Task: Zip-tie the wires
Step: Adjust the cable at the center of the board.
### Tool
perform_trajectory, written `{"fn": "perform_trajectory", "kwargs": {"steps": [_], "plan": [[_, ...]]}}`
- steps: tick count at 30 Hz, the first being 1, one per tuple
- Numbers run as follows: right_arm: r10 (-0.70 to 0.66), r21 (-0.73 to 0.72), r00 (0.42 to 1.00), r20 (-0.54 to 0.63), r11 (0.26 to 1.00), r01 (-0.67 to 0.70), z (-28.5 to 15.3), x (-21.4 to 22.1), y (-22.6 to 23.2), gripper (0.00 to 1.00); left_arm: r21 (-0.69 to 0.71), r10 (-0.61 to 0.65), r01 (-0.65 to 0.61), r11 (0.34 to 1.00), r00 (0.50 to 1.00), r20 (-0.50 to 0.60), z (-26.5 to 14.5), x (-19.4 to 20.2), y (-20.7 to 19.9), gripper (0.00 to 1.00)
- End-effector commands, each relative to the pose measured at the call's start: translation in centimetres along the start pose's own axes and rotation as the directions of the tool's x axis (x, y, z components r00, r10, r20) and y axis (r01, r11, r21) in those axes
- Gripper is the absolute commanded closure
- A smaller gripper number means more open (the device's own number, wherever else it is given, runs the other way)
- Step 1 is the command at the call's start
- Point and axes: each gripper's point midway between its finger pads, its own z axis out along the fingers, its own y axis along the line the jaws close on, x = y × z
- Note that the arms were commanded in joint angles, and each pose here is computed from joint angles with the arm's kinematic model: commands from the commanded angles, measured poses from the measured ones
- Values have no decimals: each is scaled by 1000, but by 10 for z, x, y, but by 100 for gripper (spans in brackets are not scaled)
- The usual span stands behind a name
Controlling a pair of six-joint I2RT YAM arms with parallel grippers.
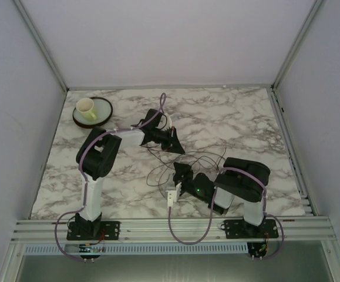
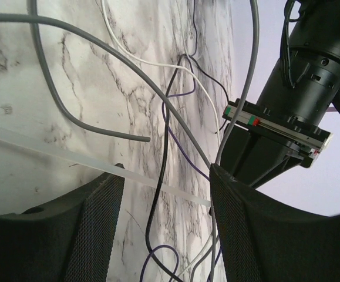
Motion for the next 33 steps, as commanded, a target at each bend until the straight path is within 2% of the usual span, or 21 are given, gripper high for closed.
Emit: {"fn": "perform_trajectory", "kwargs": {"steps": [1, 11, 20, 25, 28, 33], "plan": [[33, 17, 999, 13, 999, -33, -1, -9, 2, 42, 19, 10, -9, 1000, 1000, -9, -2, -2, -13, 100], [33, 15, 999, 13, 999, -34, -6, -13, 5, 53, 13, 3, -2, 1000, 1000, -10, -1, -2, -10, 100], [32, 10, 999, 28, 999, -32, -8, -20, 7, 74, 6, -6, 6, 1000, 1000, -13, 1, -1, -6, 100], [38, 12, 999, 28, 999, -38, -7, -21, 8, 93, 5, -5, 5, 1000, 1000, -11, 1, -2, -6, 100], [40, 6, 999, 29, 999, -41, -8, -21, 10, 100, 5, -4, 4, 1000, 1000, -11, 1, -2, -6, 100], [57, 6, 998, 33, 998, -57, -9, -22, 9, 100, 4, -5, 5, 1000, 1000, -13, 1, -1, -5, 100]]}}
